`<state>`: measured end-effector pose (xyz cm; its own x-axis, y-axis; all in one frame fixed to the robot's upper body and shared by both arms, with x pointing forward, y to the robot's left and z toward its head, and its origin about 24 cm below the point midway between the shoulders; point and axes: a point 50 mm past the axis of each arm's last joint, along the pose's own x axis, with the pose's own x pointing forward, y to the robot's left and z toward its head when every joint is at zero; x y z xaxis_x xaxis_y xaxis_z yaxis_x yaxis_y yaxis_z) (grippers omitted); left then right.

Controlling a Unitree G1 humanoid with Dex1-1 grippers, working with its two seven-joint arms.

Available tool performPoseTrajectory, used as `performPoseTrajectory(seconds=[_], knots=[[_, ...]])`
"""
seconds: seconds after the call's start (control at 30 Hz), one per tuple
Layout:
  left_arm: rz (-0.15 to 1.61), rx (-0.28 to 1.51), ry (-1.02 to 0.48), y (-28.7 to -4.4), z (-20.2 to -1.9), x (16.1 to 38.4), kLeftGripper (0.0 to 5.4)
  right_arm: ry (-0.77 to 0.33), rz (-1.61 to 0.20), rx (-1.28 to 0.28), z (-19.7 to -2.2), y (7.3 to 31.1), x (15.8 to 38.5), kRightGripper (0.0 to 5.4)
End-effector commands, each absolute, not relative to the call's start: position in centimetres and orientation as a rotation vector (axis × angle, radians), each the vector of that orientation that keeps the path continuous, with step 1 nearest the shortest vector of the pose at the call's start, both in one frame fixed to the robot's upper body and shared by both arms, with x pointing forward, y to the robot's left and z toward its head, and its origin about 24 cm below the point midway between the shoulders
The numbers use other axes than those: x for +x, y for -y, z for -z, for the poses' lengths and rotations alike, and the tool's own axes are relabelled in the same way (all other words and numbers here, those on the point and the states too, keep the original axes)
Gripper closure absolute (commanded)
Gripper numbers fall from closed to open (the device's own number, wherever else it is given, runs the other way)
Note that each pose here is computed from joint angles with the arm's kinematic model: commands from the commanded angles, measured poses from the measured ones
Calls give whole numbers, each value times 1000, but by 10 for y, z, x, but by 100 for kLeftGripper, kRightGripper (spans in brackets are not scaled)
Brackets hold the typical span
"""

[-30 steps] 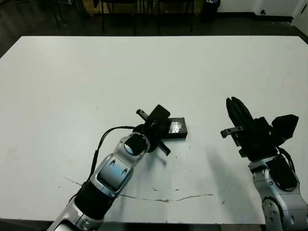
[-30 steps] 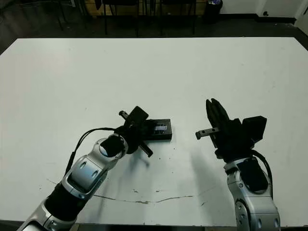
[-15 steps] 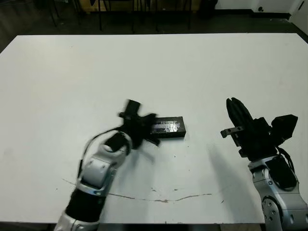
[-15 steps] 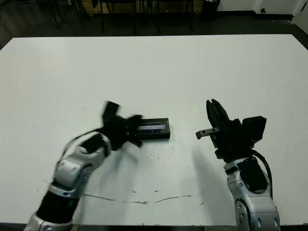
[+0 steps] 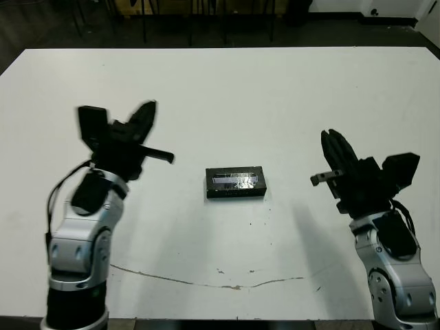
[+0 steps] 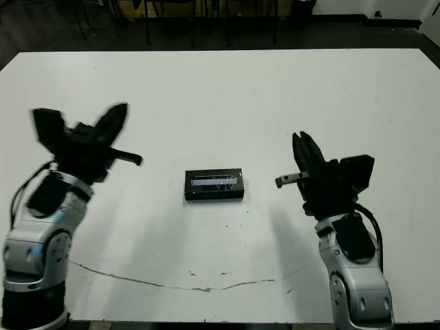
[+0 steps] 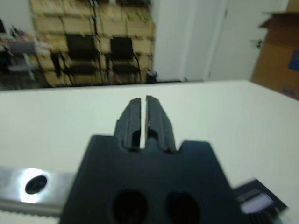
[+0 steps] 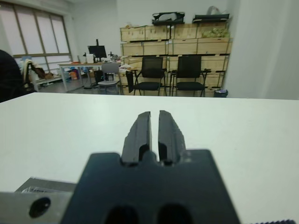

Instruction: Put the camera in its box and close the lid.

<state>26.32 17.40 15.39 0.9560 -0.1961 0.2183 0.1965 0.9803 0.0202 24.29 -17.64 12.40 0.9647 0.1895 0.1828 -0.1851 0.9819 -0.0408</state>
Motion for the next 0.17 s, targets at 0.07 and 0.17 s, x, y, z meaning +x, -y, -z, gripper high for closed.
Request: performPoseTrajectory(seconds=[0.07, 0.17], knots=[[106, 98, 216, -188, -130, 257, 538, 150, -152, -30, -119, 173, 247, 540], [71, 121, 229, -191, -116, 252, 538, 138, -145, -28, -119, 171, 248, 540]])
